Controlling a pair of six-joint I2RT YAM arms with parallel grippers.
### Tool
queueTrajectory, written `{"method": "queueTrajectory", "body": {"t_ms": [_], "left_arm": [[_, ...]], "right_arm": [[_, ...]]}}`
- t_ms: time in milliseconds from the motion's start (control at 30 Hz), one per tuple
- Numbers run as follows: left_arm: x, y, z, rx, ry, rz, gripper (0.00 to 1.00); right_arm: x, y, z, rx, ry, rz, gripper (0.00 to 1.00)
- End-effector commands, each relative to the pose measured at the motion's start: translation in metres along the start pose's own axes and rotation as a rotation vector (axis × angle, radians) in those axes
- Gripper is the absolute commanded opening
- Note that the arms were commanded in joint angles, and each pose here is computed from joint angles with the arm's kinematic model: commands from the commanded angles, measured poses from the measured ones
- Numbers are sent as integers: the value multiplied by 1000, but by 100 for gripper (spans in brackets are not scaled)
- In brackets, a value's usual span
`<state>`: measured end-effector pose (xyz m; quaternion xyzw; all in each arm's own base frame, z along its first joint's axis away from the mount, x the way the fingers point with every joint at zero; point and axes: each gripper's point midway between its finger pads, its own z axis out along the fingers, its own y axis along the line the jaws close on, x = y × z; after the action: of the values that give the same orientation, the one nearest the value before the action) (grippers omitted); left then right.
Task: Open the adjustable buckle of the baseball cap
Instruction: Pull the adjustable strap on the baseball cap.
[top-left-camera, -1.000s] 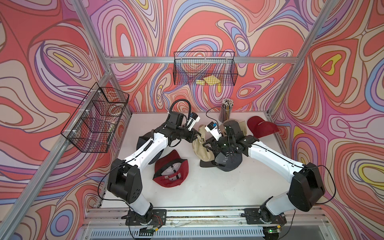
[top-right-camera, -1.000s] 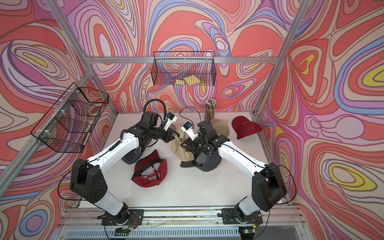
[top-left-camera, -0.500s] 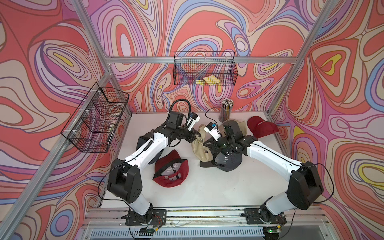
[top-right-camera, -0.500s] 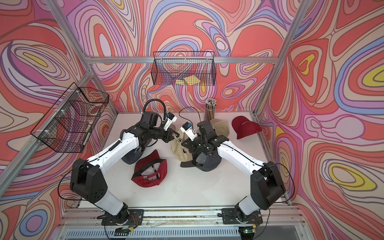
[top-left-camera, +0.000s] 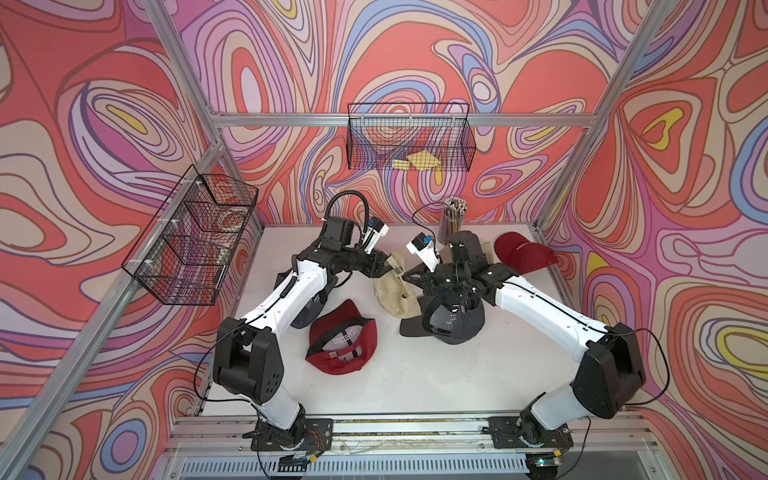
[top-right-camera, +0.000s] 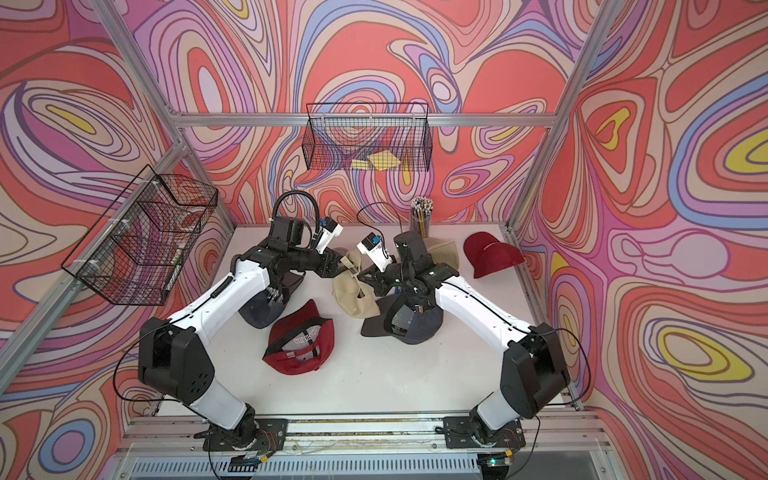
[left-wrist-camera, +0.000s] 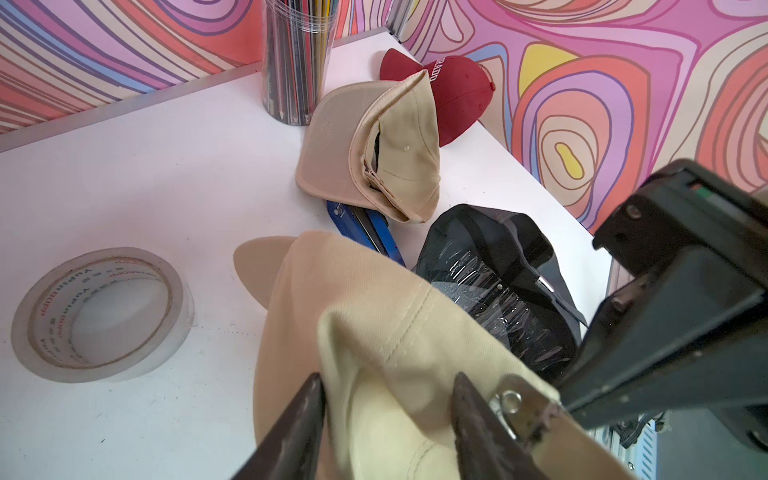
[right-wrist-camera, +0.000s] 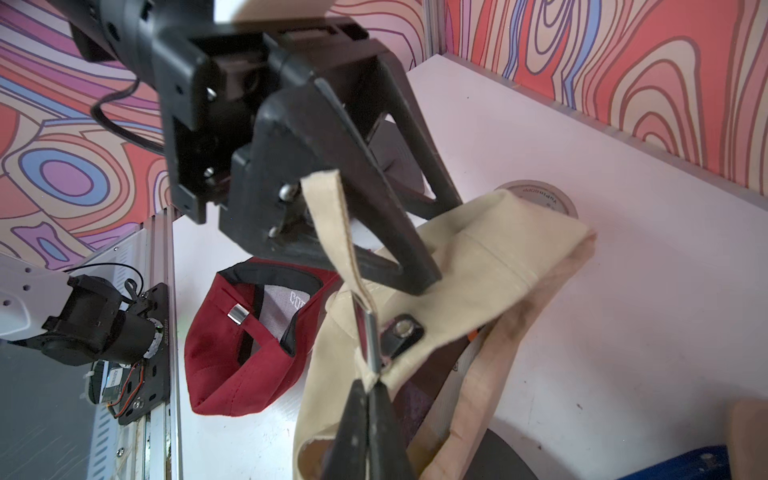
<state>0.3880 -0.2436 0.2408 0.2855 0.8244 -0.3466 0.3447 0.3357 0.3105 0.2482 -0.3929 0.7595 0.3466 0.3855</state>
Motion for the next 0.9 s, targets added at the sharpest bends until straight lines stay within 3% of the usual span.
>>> {"method": "queueTrajectory", "body": {"t_ms": [0,100,367,600,867], "left_arm": [[-4,2,-6,24,-4,27,54],[-3,2,-9,35,-2,65,55],[6,-15,-23,75,-65,313,64],[9,-20,-23,105,-75,359,73],[5,-42,-35,163,-176,500,73]], "right_arm": [[-5,-5,1,-22,-14,-18,0],[-8,-9,1,-29,-26,-23,0],[-17,-10,1,-79,-41,-46,0],[-20,0,-4,-123,-45,-77,0],[-24,4,-5,-158,-57,-76,0]]}}
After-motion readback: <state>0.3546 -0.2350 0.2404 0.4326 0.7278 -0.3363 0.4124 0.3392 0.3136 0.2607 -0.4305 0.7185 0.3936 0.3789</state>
